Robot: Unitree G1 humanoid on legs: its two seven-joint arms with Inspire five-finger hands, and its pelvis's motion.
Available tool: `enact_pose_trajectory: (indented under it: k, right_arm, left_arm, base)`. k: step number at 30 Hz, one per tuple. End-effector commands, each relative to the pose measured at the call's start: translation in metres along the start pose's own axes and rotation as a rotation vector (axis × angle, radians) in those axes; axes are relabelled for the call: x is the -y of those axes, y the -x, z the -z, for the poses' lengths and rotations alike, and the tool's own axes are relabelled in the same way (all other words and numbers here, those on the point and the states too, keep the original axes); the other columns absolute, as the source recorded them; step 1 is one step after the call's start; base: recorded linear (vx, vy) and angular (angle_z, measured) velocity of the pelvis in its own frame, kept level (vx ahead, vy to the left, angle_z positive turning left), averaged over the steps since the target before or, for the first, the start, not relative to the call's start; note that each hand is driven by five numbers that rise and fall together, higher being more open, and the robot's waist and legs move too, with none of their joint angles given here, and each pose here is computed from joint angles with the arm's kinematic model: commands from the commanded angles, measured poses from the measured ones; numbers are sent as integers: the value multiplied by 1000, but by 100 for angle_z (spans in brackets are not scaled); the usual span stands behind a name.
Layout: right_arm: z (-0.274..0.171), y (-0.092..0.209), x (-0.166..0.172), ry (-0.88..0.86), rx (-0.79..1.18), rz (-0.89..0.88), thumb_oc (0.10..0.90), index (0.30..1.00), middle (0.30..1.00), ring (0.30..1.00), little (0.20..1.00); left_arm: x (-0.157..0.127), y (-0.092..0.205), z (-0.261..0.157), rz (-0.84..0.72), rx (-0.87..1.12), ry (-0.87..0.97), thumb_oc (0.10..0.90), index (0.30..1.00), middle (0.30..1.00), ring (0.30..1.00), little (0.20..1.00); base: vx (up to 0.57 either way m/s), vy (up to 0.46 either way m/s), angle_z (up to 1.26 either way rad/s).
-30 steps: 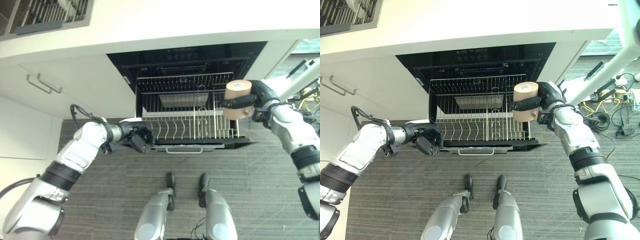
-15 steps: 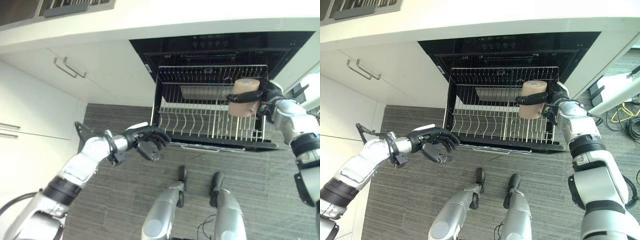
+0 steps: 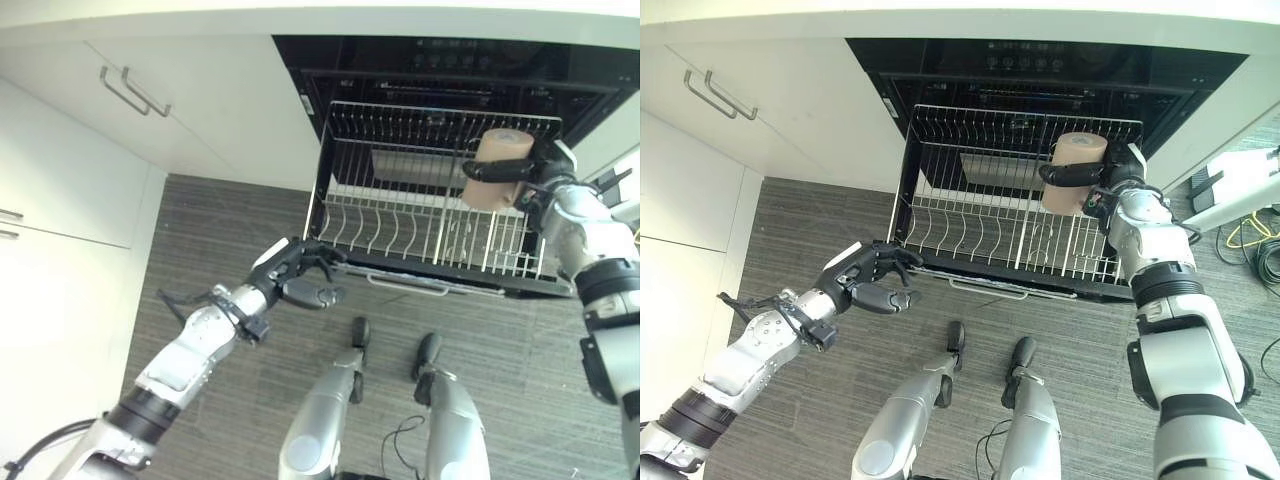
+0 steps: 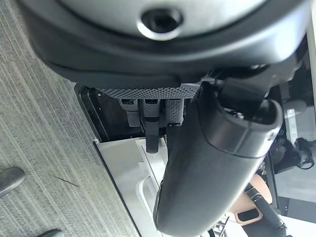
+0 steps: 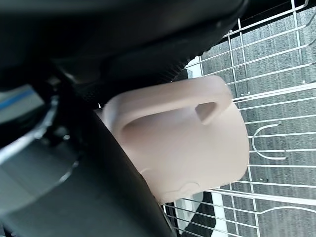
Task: Place the dishes in the dishwasher.
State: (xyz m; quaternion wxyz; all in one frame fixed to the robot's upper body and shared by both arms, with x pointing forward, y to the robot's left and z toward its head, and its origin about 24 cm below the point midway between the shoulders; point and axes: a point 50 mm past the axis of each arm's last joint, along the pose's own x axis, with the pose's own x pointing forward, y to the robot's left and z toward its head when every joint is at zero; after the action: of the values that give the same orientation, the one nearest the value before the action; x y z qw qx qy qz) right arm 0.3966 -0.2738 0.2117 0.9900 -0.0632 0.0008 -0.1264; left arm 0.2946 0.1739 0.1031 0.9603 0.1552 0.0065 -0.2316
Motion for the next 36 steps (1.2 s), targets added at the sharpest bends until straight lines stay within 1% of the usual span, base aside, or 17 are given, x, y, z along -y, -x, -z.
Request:
enact_pose_trajectory:
  k: [1, 2, 3, 5, 9, 13, 17, 20, 24, 29, 30, 36]
  right_arm:
    - [-27, 3, 25, 17, 105, 136, 800, 900, 900, 900, 900]
    - [-24, 2, 22, 15, 83, 103, 800, 900, 900, 900, 900]
    - [-16, 2, 20, 31, 22, 53, 800, 900, 900, 900, 900]
    - [-8, 2, 20, 42, -34, 15, 800, 900, 900, 900, 900]
    - [-9, 2, 20, 62, -36, 4, 800, 900, 900, 900, 900]
    - [-12, 2, 23, 96, -56, -3, 800, 900, 900, 900, 900]
    - [-11, 3, 25, 84, -77, -5, 800, 900, 900, 900, 900]
    - [-7, 4, 27, 131, -112, -3, 800, 900, 900, 900, 900]
    - [-9, 9, 32, 194, -169, -45, 800, 900, 900, 900, 900]
    - [-20, 18, 35, 194, -153, -72, 800, 900, 900, 900, 900]
    - [-28, 23, 37, 197, -120, -76, 800, 900, 900, 900, 900]
    - [-36, 35, 34, 225, -61, -106, 800, 900, 900, 900, 900]
  left_arm:
    - [-5, -2, -35, -71, 200, 36, 800, 900, 900, 900, 900]
    - [-3, -2, -35, -69, 201, 39, 800, 900, 900, 900, 900]
    - [-2, -3, -36, -66, 201, 38, 800, 900, 900, 900, 900]
    - [-4, -3, -38, -64, 200, 39, 800, 900, 900, 900, 900]
    - [-12, -1, -42, -66, 204, 28, 800, 900, 900, 900, 900]
    - [-13, 1, -44, -68, 207, 23, 800, 900, 900, 900, 900]
    - [-16, 4, -45, -73, 207, 20, 800, 900, 900, 900, 900]
    - [-18, 6, -45, -82, 211, 18, 800, 900, 900, 900, 900]
    - [-22, 11, -46, -97, 210, 4, 800, 900, 900, 900, 900]
    - [-28, 19, -43, -111, 197, -9, 800, 900, 900, 900, 900]
    - [-28, 23, -40, -120, 189, -10, 800, 900, 900, 900, 900]
    - [-30, 31, -35, -129, 179, -12, 800, 900, 900, 900, 900]
  base:
    - [0, 0, 0]
    - [-31, 18, -4]
    - [-37, 7, -5]
    - [-18, -4, -2]
    - [-23, -13, 0]
    - [-48, -2, -1]
    - [-39, -7, -1]
    - [-37, 8, -1]
    - [-37, -1, -2]
    - [0, 0, 0]
    - [-15, -1, -3]
    - [0, 7, -9]
